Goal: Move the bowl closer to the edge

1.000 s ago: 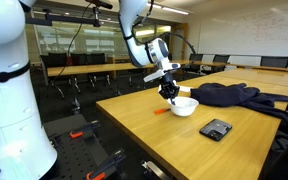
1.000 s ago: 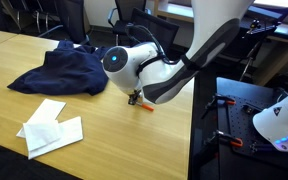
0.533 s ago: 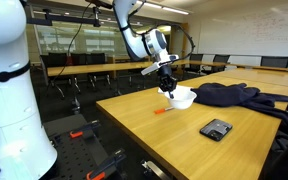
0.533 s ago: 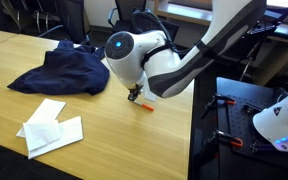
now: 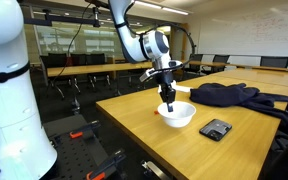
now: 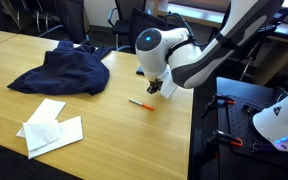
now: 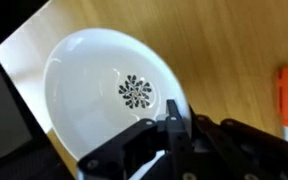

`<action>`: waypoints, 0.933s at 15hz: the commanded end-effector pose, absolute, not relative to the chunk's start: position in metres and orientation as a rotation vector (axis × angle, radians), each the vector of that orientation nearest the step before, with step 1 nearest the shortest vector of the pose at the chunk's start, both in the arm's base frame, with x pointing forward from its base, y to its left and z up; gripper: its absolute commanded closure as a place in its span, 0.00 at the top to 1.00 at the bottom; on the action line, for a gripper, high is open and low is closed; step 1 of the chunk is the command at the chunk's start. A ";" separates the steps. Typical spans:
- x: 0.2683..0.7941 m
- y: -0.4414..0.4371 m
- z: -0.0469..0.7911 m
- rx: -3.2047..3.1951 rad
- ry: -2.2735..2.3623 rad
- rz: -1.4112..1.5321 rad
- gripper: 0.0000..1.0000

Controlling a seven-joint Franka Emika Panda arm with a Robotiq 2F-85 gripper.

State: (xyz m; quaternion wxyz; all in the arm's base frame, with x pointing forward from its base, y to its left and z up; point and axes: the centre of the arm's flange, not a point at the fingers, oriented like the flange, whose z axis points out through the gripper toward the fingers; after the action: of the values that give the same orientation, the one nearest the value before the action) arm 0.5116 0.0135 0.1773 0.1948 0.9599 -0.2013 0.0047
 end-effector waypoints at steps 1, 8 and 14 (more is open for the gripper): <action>0.486 0.005 0.176 2.651 -0.725 0.083 0.02; 0.466 -0.001 0.161 2.565 -0.814 0.142 0.02; 0.460 -0.009 0.161 2.654 -0.835 0.111 0.02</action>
State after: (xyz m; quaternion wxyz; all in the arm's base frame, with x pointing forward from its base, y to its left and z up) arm 0.4686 -0.0031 0.1518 0.2127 0.9321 -0.2910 0.0362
